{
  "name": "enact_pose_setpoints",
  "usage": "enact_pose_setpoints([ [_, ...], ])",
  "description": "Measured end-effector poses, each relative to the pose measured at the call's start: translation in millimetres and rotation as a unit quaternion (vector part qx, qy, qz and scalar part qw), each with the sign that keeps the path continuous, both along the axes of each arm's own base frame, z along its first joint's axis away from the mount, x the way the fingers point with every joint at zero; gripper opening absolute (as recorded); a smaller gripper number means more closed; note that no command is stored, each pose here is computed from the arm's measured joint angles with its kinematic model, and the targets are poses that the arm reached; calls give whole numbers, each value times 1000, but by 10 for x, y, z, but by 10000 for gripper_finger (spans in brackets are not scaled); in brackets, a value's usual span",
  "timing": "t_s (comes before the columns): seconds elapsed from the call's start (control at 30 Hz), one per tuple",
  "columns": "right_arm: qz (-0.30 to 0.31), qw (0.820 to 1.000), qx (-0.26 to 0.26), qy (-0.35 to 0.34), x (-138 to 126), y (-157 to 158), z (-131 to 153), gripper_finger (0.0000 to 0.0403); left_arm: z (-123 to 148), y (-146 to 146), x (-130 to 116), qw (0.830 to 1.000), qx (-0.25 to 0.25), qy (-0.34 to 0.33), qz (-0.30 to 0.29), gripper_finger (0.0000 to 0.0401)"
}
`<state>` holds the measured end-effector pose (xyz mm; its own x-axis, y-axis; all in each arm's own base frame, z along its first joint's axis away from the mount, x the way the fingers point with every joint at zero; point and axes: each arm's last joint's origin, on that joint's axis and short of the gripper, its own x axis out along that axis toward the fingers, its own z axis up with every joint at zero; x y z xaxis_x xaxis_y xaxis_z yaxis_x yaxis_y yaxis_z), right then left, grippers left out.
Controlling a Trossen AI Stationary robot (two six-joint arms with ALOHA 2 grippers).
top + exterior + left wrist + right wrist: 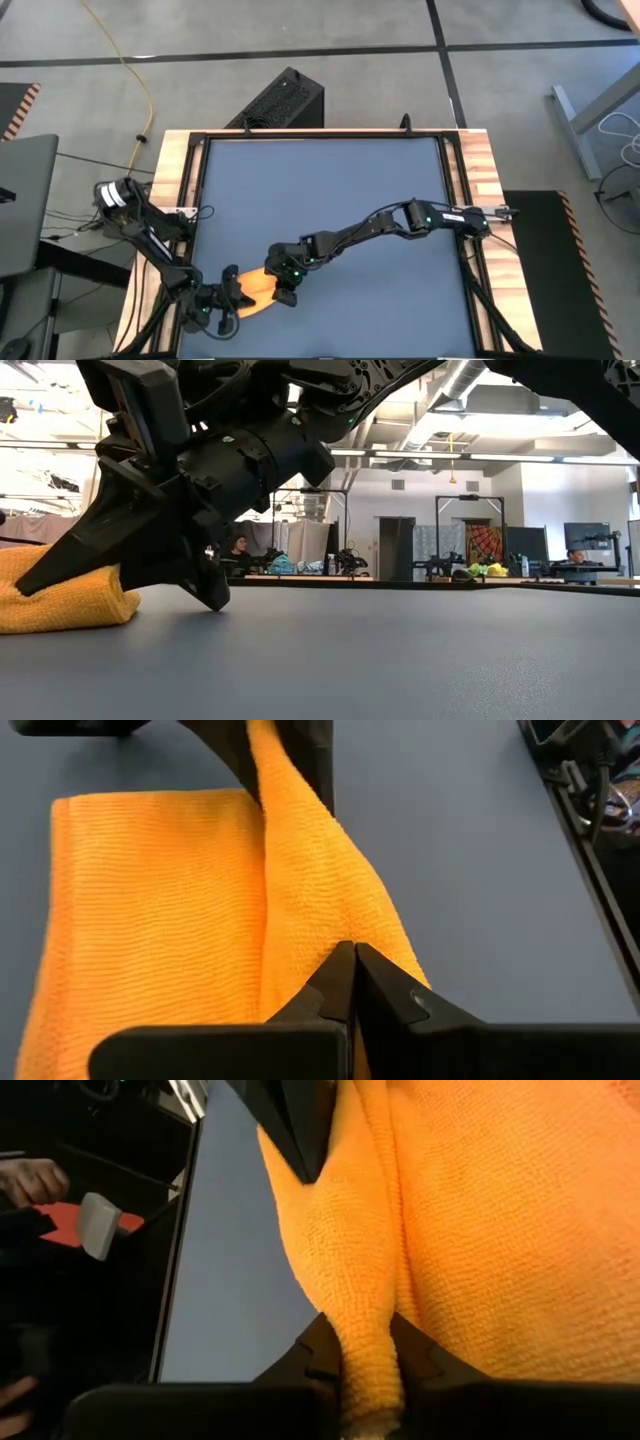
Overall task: Roll towel
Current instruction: Roll the orange microfiber towel
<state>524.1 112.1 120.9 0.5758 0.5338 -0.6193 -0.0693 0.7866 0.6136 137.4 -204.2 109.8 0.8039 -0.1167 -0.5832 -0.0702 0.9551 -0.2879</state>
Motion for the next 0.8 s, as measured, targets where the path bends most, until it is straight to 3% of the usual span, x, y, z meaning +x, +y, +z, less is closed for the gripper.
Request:
enact_pose_setpoints([
  [0.13,-7,1000,-4,-4,14,-15,11,82,-38,-1,0,1000,4,4,3,0],
  [0.5,12,999,30,21,82,-240,156,210,-38,-6,-5,1000,1,6,1,0],
  [0.67,29,997,51,48,60,-361,142,233,-40,-19,-38,1000,-2,2,7,0],
  [0.8,50,998,24,36,27,-391,202,234,-39,-31,-63,1000,-9,-2,14,0],
])
